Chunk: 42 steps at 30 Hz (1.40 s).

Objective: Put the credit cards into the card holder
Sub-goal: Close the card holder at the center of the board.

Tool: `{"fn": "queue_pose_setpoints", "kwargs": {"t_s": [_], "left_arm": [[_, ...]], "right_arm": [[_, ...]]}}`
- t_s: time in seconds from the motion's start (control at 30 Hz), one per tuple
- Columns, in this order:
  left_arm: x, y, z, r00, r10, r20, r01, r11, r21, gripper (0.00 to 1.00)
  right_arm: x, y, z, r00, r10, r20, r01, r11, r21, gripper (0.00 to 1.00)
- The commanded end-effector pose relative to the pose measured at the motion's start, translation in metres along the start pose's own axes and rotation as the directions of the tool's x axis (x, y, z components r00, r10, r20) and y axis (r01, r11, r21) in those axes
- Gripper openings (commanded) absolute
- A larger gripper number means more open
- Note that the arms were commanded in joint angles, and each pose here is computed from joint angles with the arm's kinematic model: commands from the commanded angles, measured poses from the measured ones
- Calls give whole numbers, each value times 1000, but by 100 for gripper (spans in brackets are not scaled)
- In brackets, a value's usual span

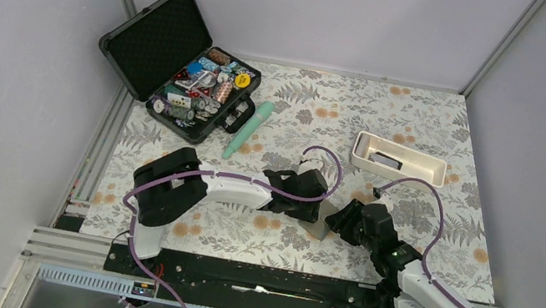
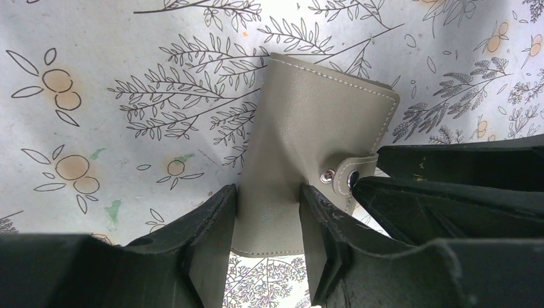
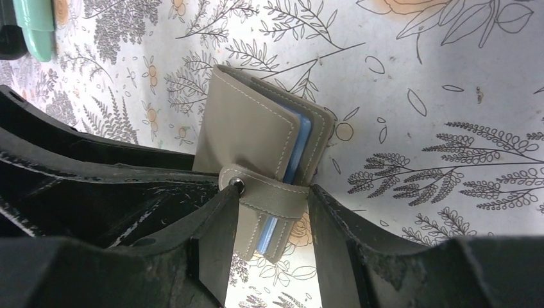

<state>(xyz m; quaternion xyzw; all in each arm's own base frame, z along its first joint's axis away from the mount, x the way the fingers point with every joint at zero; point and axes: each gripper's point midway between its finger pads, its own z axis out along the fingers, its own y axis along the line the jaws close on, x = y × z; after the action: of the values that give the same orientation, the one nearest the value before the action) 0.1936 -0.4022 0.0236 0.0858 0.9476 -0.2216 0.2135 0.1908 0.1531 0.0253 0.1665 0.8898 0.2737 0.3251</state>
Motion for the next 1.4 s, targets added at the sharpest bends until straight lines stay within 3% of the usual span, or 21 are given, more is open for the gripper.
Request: {"fn": "queue_pose_setpoints", "kwargs": {"t_s": [0.0, 0.53, 1.0, 1.37], "left_arm": [[44, 33, 12, 990, 52, -134, -67, 992, -109, 43], [45, 32, 14, 988, 55, -143, -70, 992, -106, 43], [47, 34, 16, 987, 55, -149, -72, 991, -111, 43], [45, 25, 2, 992, 20, -123, -26, 999, -46, 44]], "right_arm": [[-2, 3, 2, 1000, 5, 7, -5, 1000, 1, 51], [7, 6, 9, 999, -3, -43, 2, 1000, -19, 46], [26, 9, 5, 988, 3, -154, -8, 999, -33, 45], [23, 5, 1, 992, 4, -122, -7, 1000, -26, 56]]}}
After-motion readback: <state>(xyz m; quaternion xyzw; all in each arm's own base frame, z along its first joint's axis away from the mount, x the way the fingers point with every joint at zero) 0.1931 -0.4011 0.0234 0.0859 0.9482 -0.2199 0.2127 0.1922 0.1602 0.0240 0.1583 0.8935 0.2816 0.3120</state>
